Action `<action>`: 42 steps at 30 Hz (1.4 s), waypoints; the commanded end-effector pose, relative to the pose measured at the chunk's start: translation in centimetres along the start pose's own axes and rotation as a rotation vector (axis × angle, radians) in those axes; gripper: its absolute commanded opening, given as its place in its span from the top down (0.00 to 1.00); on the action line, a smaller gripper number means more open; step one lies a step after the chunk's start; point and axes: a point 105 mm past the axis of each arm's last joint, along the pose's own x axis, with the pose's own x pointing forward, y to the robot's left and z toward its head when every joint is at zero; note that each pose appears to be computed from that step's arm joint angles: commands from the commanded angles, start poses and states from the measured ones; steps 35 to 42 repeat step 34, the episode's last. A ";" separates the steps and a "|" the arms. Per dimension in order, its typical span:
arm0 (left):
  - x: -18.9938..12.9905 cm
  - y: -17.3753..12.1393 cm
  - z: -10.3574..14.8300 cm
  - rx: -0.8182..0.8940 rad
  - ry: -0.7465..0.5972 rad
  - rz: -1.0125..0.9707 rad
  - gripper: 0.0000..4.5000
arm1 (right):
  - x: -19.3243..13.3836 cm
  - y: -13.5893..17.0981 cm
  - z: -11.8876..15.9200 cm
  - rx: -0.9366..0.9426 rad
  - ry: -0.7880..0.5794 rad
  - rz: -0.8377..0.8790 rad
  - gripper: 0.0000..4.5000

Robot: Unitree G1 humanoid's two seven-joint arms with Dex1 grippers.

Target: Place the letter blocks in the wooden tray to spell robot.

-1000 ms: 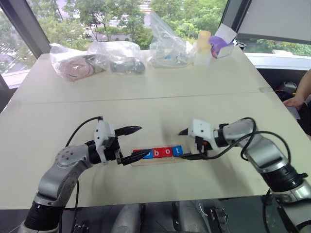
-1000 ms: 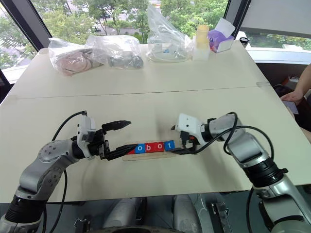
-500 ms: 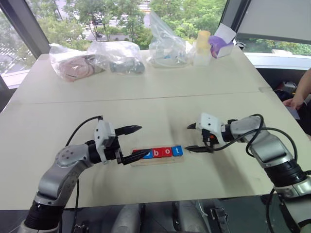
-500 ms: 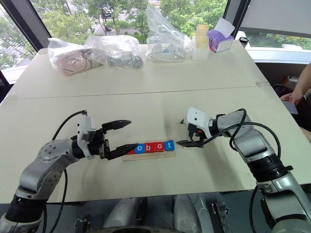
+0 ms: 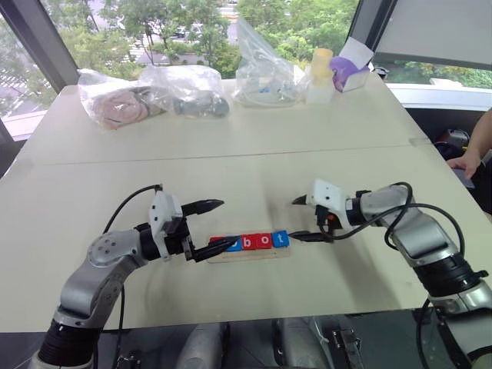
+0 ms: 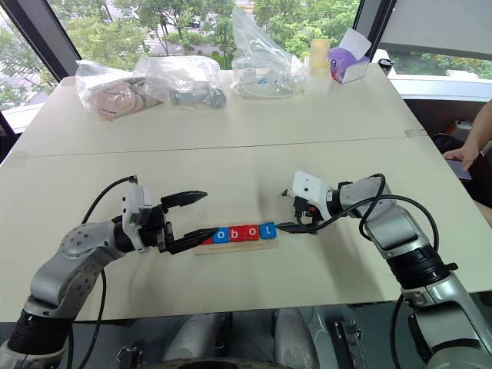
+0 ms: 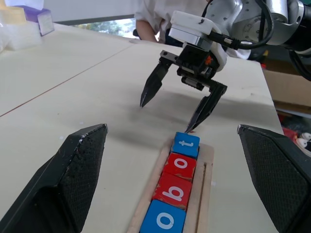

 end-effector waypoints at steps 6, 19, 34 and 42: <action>-0.1 -0.3 1.2 0.030 -0.027 -0.002 0.00 | 0.3 0.3 1.0 -0.030 -0.029 0.006 0.01; -1.3 -0.2 0.8 0.008 0.037 0.032 0.00 | -2.5 1.0 1.9 -0.037 -0.032 0.005 0.01; -4.9 -0.5 0.8 -0.061 0.171 0.059 0.00 | -6.3 4.5 2.8 0.015 -0.008 0.069 0.01; -4.9 -0.5 0.8 -0.061 0.171 0.059 0.00 | -6.3 4.5 2.8 0.015 -0.008 0.069 0.01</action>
